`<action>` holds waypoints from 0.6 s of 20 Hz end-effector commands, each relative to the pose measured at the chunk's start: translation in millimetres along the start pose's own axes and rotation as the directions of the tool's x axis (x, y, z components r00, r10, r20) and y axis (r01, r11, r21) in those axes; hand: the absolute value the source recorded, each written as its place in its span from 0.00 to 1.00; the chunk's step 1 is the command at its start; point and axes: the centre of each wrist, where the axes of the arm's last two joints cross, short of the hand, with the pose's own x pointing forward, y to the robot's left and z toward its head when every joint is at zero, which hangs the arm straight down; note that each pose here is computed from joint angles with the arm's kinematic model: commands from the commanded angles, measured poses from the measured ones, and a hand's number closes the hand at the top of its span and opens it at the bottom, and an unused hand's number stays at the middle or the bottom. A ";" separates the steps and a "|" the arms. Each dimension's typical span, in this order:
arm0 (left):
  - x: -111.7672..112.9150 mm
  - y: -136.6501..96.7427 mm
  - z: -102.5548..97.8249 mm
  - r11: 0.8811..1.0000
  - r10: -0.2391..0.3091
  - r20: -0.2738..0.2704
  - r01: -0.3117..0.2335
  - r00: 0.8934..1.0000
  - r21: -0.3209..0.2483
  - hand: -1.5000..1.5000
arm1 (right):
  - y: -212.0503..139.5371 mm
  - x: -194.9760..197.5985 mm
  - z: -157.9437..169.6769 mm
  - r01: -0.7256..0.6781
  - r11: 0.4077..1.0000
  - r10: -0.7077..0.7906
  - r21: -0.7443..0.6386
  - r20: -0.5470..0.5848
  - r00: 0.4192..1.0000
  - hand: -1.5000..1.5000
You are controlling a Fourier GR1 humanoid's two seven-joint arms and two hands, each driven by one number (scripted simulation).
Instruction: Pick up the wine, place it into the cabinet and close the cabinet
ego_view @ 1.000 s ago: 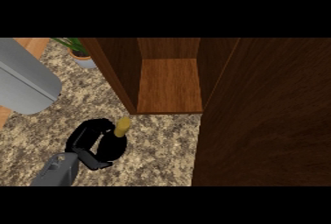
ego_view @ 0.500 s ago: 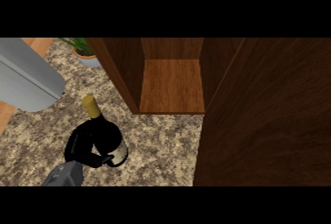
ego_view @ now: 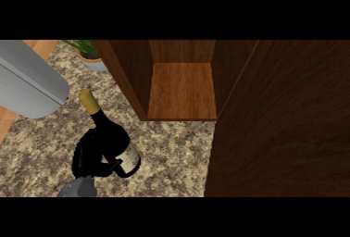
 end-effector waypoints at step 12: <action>22.6 -104.4 21.8 0.993 0.005 -0.038 -0.010 0.999 -0.119 1.00 | -0.5 -14.7 -16.7 0.089 0.996 -0.090 0.018 0.032 0.995 0.00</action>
